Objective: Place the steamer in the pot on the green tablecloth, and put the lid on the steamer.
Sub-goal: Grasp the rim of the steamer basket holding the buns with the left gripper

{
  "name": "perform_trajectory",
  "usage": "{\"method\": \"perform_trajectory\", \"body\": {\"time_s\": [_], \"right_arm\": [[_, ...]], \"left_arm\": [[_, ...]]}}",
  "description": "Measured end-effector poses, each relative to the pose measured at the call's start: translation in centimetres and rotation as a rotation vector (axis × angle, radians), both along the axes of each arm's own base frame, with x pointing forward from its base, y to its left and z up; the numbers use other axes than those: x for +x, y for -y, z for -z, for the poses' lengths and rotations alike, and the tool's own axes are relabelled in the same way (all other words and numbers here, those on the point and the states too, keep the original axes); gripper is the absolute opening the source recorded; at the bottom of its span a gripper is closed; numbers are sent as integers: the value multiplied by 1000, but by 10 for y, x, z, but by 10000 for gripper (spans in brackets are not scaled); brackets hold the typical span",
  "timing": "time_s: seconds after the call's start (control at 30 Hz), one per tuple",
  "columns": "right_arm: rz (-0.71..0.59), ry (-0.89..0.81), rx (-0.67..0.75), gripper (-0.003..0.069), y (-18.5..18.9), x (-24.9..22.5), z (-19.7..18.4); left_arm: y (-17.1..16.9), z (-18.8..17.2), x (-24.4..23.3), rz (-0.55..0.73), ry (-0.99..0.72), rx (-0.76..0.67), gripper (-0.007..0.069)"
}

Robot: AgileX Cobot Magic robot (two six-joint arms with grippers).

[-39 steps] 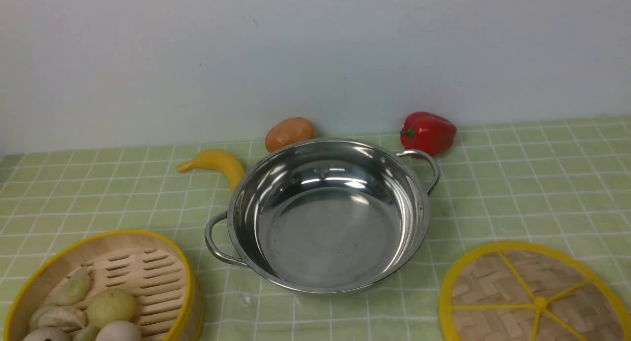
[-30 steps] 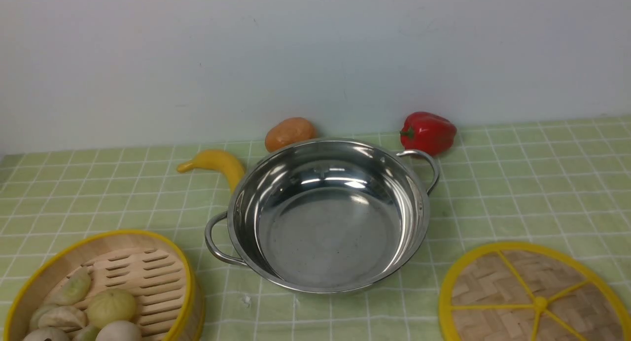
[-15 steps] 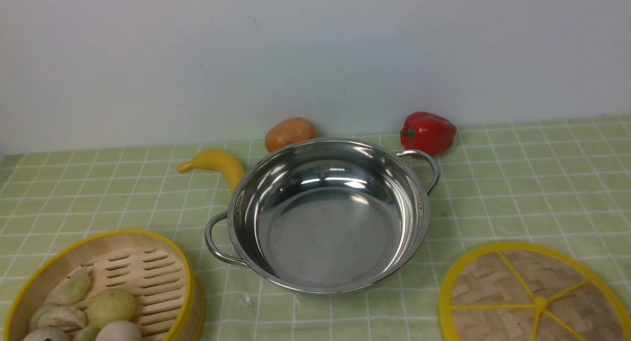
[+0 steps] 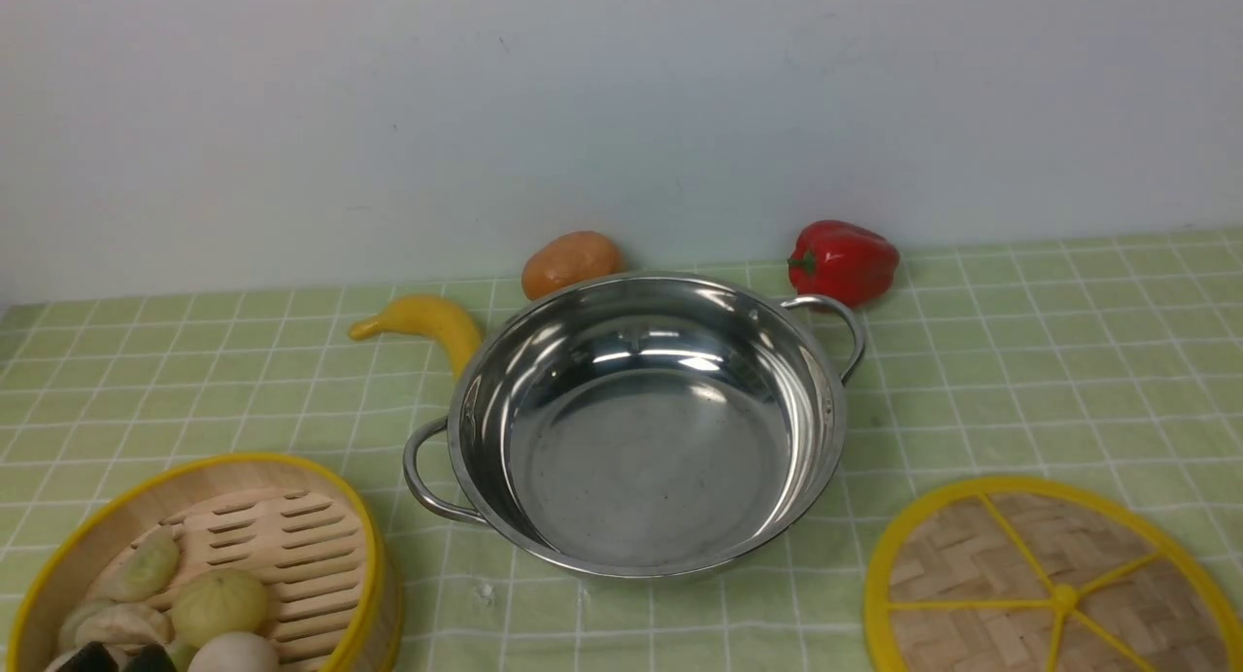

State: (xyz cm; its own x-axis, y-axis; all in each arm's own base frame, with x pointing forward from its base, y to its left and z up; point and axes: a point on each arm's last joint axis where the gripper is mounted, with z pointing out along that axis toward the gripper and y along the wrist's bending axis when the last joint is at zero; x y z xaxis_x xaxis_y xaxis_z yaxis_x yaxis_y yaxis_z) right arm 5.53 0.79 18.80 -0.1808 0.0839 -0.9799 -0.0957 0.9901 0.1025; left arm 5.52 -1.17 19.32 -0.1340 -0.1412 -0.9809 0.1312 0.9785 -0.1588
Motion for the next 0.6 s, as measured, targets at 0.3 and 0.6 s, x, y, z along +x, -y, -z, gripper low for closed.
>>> {"method": "perform_trajectory", "body": {"time_s": [0.3, 0.6], "right_arm": [[0, 0, 0, 242, 0, 0, 0], [0, 0, 0, 242, 0, 0, 0]], "left_arm": [[-11, -21, 1, -118, 207, -210, 243], [-13, -24, 1, -143, 246, -226, 243]]}}
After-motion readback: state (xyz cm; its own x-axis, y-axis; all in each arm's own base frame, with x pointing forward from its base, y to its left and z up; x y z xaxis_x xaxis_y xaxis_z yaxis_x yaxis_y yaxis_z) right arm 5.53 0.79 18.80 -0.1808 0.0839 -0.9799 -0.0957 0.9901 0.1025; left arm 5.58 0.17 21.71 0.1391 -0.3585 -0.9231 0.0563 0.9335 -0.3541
